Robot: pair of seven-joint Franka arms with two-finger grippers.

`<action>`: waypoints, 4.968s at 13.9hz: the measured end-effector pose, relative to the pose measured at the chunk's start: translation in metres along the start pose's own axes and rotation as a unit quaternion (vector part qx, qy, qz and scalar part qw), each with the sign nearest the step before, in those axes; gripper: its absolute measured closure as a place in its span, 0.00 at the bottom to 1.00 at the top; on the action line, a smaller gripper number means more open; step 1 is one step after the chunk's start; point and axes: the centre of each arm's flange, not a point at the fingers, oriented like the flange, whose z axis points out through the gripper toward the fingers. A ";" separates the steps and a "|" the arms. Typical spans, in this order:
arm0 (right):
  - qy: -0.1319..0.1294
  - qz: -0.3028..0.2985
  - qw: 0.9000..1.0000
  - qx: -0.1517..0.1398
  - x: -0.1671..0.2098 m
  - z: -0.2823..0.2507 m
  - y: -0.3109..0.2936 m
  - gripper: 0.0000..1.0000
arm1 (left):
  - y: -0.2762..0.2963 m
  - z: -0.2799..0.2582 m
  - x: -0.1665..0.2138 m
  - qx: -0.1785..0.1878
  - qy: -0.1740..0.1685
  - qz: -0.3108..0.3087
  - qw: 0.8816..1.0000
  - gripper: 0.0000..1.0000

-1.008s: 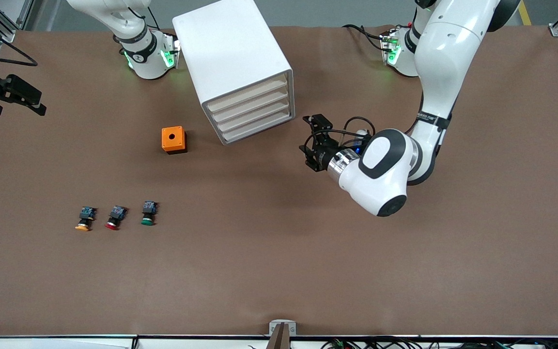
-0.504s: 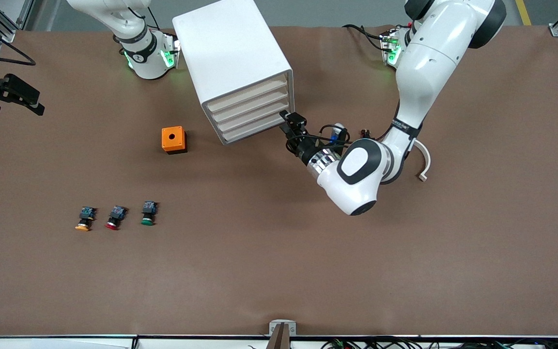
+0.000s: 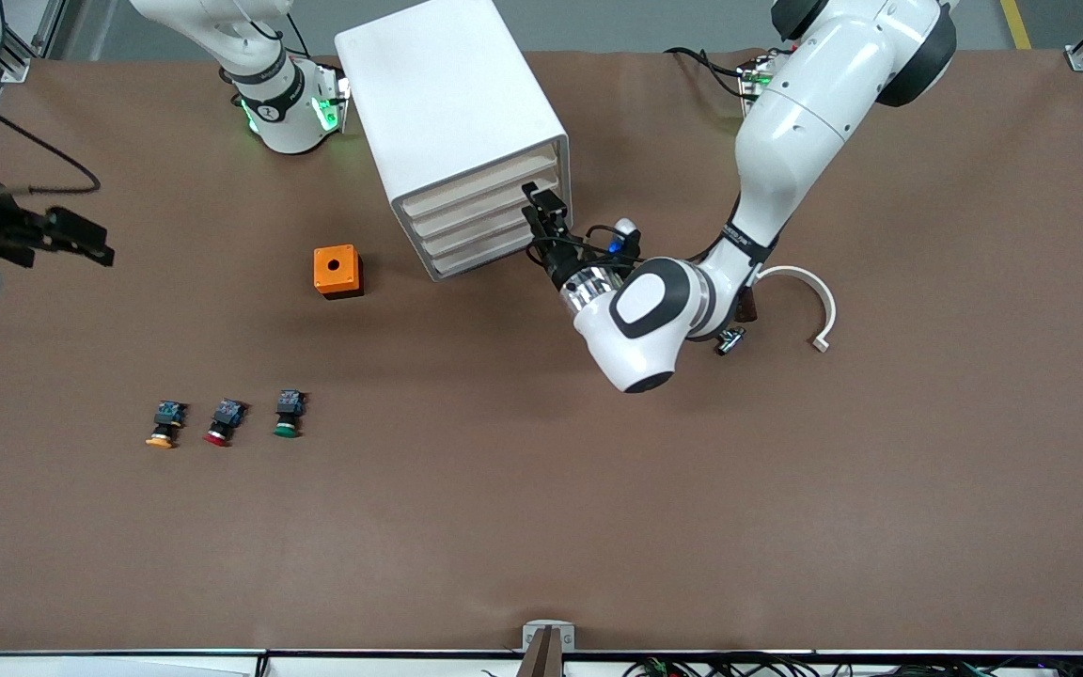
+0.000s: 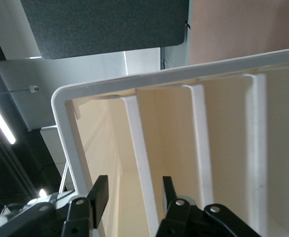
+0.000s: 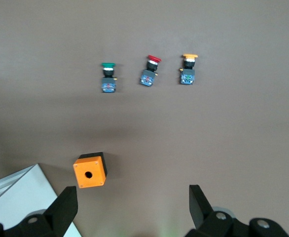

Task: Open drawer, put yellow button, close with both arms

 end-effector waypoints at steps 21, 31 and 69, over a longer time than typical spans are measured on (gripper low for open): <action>0.096 0.076 0.992 -0.017 0.090 0.305 0.116 0.00 | 0.014 0.067 -0.002 0.017 0.050 -0.025 0.998 0.90; 0.106 0.072 0.992 -0.022 0.099 0.366 0.114 0.00 | 0.022 -0.012 0.023 0.010 -0.012 -0.046 0.999 0.89; 0.018 0.377 0.922 0.087 -0.098 0.100 -0.407 0.58 | -0.030 -0.280 0.126 -0.341 0.115 0.399 0.843 0.00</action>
